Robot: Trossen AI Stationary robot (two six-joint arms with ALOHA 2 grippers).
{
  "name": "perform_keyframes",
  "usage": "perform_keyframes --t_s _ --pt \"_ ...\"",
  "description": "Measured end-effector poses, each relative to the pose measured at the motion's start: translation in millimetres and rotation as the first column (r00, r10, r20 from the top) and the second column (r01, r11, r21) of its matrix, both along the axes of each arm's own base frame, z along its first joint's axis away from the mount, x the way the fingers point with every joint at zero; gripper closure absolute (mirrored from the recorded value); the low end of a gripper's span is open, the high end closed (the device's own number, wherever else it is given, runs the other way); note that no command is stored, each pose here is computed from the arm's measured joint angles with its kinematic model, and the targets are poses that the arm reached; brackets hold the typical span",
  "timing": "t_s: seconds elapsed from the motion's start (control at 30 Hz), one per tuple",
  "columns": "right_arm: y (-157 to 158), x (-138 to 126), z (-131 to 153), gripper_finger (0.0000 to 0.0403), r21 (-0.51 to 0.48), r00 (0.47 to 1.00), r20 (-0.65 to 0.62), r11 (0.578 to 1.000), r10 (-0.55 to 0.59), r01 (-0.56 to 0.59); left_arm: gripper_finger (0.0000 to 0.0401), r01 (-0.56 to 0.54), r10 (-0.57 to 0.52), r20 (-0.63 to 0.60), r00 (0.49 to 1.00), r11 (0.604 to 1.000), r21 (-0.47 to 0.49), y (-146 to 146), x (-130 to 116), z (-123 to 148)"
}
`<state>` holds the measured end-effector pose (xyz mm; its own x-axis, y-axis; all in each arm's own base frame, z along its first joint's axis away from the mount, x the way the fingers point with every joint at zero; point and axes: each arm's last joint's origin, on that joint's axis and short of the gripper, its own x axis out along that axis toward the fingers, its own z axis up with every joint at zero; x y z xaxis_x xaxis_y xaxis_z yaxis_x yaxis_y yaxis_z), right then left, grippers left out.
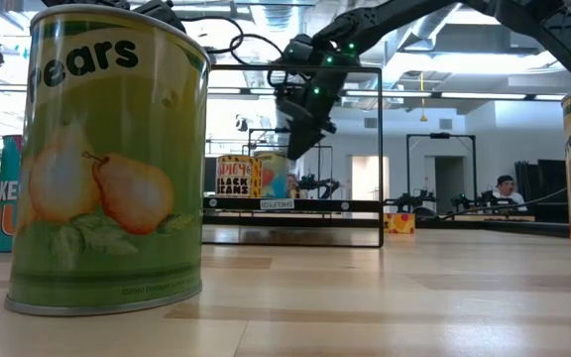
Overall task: Pick and place cans onto a shelf
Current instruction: Put the canned tomatoes on the shelf
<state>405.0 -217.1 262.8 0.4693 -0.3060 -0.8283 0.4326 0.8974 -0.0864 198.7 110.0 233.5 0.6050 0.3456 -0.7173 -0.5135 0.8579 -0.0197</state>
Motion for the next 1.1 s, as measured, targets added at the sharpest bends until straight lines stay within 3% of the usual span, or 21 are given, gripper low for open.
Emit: perform_keyframes --t_s 0.23,0.5,0.77,1.1 --pt "4.6 -8.0 4.3 0.0287 0.049 0.999 -0.041 0.999 -0.017 0.019 0.0298 0.000 0.000 0.000 1.000 1.000 -0.001 -0.1 0.0 0.0" --pt "24.8 4.8 -14.0 0.0287 0.187 0.993 -0.047 0.978 0.105 -0.094 0.0298 0.004 -0.004 -0.002 1.000 1.000 0.002 -0.1 0.0 -0.1" --pt "30.8 19.2 -5.2 0.0287 0.129 0.989 0.077 0.983 0.123 -0.132 0.0298 0.007 -0.007 -0.004 1.000 1.000 0.004 -0.1 0.0 -0.1" --pt "15.1 13.2 -4.3 0.0287 0.125 0.993 0.090 0.988 0.074 -0.085 0.0298 0.008 -0.008 -0.006 1.000 1.000 0.006 -0.1 -0.1 -0.1"
